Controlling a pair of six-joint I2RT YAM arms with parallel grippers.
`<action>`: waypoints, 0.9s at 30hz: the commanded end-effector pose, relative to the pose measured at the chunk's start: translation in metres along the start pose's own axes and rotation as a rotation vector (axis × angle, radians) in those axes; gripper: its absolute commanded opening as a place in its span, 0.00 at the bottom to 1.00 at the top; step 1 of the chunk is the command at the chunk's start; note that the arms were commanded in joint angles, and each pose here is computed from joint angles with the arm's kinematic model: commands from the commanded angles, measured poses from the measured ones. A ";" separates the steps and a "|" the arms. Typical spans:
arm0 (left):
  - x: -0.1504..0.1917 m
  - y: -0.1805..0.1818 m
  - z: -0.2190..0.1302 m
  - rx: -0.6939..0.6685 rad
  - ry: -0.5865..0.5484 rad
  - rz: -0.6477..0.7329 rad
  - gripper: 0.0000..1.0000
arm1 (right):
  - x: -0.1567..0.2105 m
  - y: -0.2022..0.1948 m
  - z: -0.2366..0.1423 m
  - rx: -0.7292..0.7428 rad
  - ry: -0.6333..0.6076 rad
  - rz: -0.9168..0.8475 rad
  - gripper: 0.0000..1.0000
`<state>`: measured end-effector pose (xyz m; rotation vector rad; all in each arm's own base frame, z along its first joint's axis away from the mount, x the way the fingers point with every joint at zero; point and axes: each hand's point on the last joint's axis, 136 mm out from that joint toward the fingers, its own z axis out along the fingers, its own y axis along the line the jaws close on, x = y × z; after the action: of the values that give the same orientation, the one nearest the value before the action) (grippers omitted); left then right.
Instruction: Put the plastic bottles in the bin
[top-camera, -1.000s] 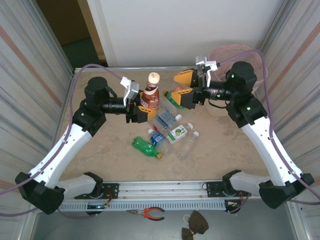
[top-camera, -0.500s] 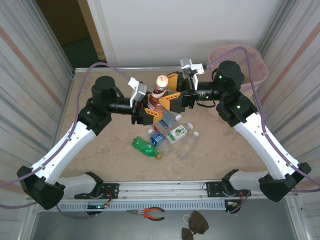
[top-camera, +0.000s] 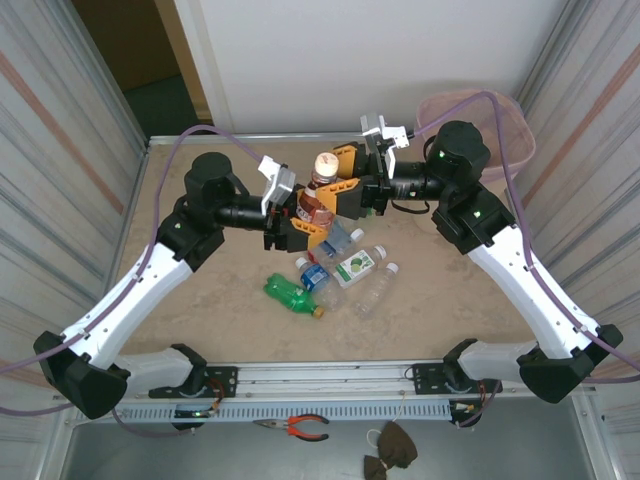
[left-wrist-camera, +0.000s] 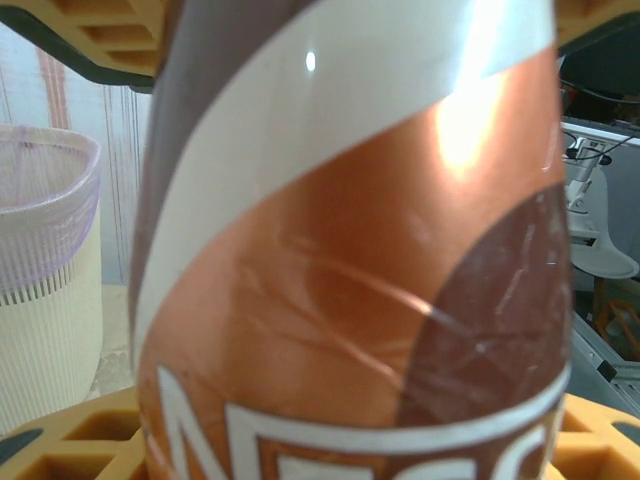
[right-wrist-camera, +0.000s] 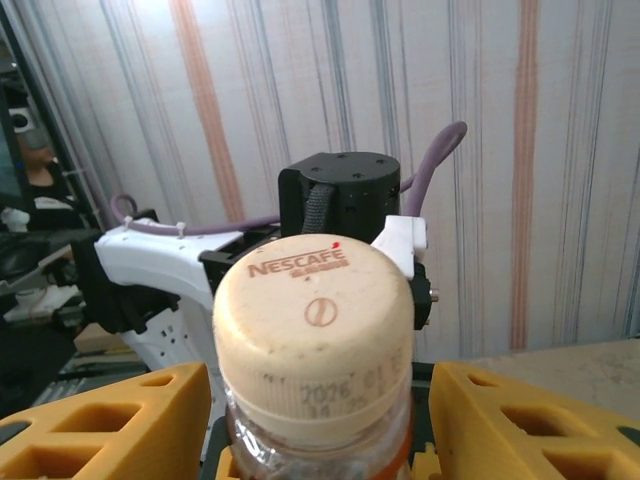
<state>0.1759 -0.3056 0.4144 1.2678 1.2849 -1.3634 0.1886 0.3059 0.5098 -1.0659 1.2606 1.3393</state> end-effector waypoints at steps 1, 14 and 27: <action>-0.014 -0.007 0.001 0.029 -0.022 0.060 0.53 | -0.018 0.007 0.000 -0.005 -0.038 -0.069 0.56; -0.013 -0.004 0.000 -0.002 -0.017 0.060 0.57 | -0.018 0.007 0.000 0.000 -0.038 -0.064 0.37; -0.013 -0.003 -0.018 -0.121 -0.001 0.072 0.78 | -0.017 -0.019 -0.015 0.148 -0.023 -0.065 0.33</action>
<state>0.1826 -0.3009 0.4112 1.2338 1.3246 -1.2821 0.2026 0.3027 0.5083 -1.0155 1.2958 1.2711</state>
